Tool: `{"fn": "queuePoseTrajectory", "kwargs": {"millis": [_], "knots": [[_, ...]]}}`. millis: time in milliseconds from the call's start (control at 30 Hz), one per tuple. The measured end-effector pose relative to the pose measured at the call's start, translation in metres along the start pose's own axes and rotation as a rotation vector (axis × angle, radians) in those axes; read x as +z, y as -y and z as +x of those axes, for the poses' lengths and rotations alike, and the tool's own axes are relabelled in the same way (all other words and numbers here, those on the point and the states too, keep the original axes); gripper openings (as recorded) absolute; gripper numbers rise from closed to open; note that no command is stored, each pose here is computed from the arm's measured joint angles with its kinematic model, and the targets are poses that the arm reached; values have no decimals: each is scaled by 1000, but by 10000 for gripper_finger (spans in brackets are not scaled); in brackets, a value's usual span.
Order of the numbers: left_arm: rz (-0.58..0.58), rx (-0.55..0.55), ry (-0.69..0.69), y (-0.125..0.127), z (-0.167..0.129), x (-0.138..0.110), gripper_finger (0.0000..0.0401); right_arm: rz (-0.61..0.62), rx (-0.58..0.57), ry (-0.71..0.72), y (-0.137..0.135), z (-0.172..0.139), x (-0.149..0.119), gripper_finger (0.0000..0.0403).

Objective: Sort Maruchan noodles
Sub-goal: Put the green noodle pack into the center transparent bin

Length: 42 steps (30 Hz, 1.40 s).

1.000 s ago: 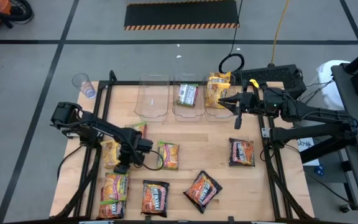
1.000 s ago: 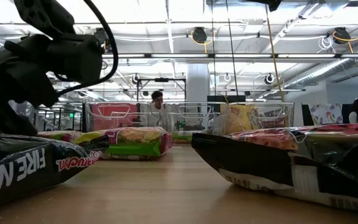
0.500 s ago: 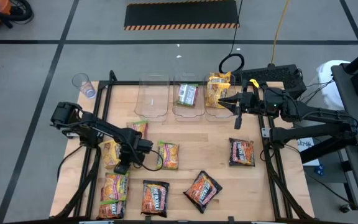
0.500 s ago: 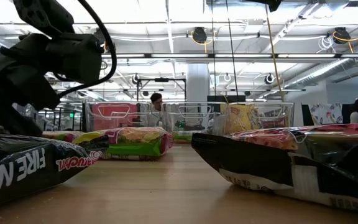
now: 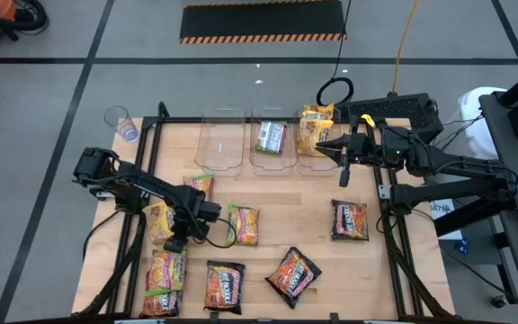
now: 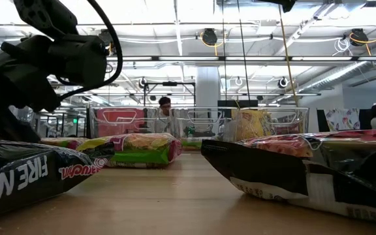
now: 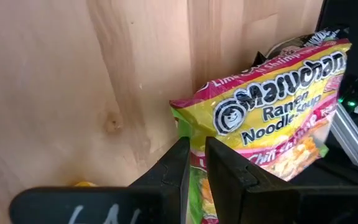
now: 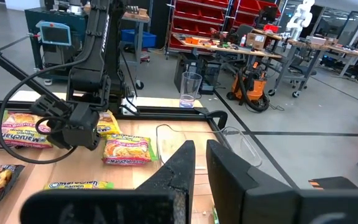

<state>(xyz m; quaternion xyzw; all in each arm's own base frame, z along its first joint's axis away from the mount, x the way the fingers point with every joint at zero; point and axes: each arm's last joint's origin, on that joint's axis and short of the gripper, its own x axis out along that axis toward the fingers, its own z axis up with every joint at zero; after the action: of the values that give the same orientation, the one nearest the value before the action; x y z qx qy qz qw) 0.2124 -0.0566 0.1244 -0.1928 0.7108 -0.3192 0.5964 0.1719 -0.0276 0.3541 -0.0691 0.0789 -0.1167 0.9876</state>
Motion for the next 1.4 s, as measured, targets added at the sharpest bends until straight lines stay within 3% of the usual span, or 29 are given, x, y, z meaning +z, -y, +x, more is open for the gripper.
{"fn": "queuePoseTrajectory", "kwargs": {"millis": [300,633,800,1000,1400], "knots": [[-1,105,-1,-3,0,1,56,0,0,0,0,0,0,38],[-23,12,-3,1,1,0,56,0,0,0,0,0,0,38],[72,13,-15,5,5,1,56,0,0,0,0,0,0,38],[160,70,8,9,10,6,56,0,0,0,0,0,0,38],[127,132,24,9,11,8,56,-3,0,0,0,0,0,38]]}}
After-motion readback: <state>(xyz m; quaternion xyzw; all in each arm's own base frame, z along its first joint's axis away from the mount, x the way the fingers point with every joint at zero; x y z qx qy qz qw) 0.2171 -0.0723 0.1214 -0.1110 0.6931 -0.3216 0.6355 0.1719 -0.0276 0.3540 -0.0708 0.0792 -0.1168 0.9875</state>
